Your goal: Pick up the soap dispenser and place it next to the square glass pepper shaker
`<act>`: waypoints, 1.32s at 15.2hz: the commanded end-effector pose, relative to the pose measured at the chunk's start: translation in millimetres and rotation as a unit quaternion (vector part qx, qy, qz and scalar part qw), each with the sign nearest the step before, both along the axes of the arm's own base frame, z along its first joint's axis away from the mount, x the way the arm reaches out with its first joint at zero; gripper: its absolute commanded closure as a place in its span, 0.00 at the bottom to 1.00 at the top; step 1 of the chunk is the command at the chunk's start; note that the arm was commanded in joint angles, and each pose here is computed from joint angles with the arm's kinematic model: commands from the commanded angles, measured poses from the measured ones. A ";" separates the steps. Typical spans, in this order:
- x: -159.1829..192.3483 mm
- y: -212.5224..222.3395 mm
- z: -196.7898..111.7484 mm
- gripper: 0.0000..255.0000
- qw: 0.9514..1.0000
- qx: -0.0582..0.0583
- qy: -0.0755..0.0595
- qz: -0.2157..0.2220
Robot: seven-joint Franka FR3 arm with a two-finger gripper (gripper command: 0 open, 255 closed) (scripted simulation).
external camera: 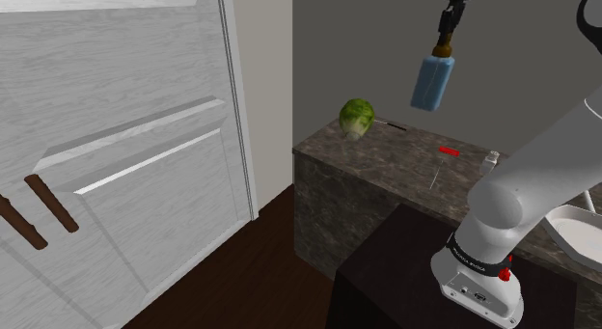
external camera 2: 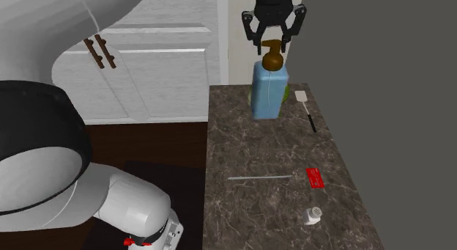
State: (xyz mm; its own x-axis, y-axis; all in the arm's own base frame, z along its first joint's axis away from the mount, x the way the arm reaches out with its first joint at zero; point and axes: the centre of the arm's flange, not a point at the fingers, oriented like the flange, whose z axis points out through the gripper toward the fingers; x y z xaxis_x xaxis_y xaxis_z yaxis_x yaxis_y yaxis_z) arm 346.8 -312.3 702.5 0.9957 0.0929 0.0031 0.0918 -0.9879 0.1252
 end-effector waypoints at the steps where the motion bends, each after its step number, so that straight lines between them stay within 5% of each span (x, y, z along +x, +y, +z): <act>1: -14.5 -21.2 -7.1 1.00 1.000 0.000 0.000 0.001; 20: -161.8 -215.0 -67.5 1.00 1.000 0.000 0.000 0.001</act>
